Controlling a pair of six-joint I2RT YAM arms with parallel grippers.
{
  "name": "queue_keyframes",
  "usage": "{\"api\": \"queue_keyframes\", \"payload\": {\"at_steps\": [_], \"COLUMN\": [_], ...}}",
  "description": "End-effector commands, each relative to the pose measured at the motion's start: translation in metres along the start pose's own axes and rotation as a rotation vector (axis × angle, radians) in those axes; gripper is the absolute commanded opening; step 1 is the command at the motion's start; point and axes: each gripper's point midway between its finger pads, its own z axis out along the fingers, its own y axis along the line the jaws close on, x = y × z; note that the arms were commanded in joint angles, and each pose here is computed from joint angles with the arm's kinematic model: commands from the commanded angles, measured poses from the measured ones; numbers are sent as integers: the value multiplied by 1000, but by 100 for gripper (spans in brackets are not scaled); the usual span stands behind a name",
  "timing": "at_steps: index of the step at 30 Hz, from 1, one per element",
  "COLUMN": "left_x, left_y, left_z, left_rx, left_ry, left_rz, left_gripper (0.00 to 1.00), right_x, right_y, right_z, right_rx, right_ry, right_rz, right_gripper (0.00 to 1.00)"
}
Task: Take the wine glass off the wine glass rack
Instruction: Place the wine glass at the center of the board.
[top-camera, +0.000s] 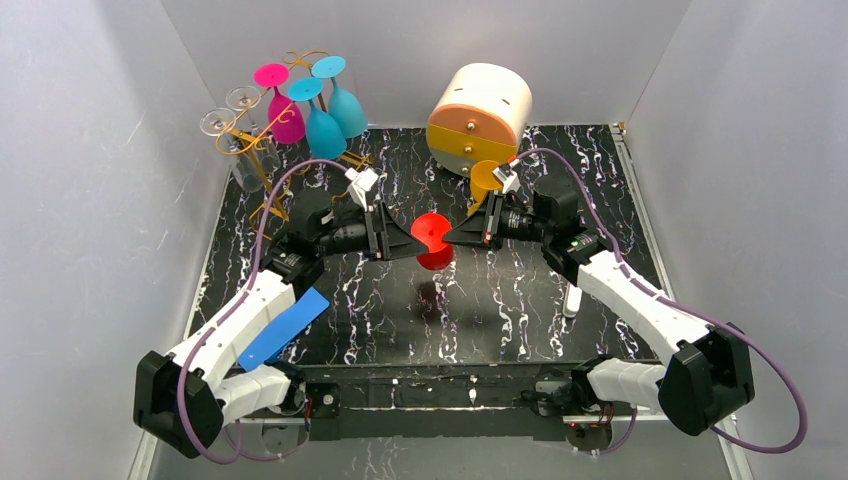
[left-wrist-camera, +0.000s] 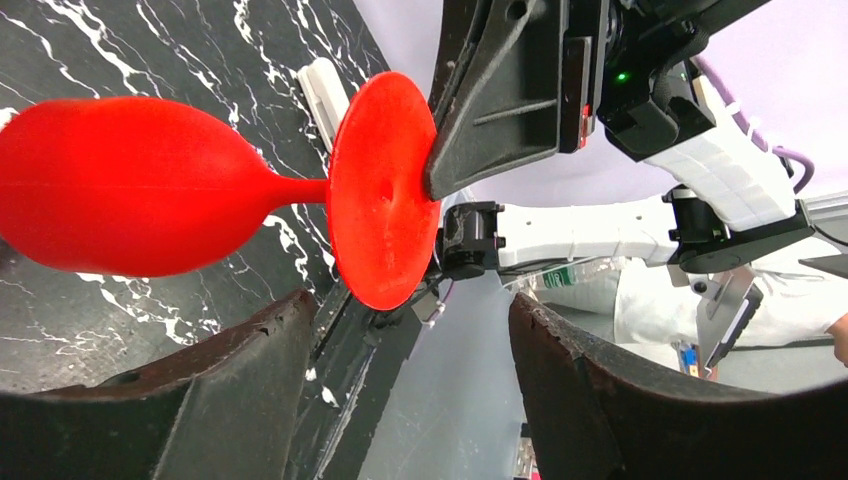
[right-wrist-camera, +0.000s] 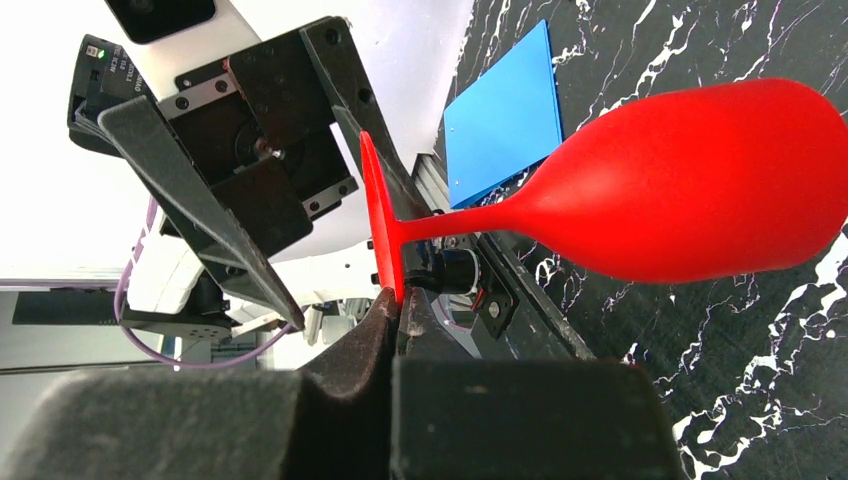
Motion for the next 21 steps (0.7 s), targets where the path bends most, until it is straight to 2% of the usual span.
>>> {"api": "queue_keyframes", "payload": {"at_steps": [1,4,13,21], "left_x": [2,3,3,-2], "left_y": [-13,-15,-12,-11], "left_z": [7,11,18,20], "left_rx": [19,19,0,-11], "left_ry": [20,25,23,-11], "left_rz": [40,49,46,40], "left_gripper": [67,63,41,36], "right_x": [-7,-6,-3,-1], "right_y": [16,16,12,11], "right_z": [-5,-5,-5,-4], "right_rx": [-37,-37,-36,-41], "right_ry": [-26,-24,-19,-4], "right_rz": [-62,-61,-57,-53], "right_gripper": [1,1,1,1]}}
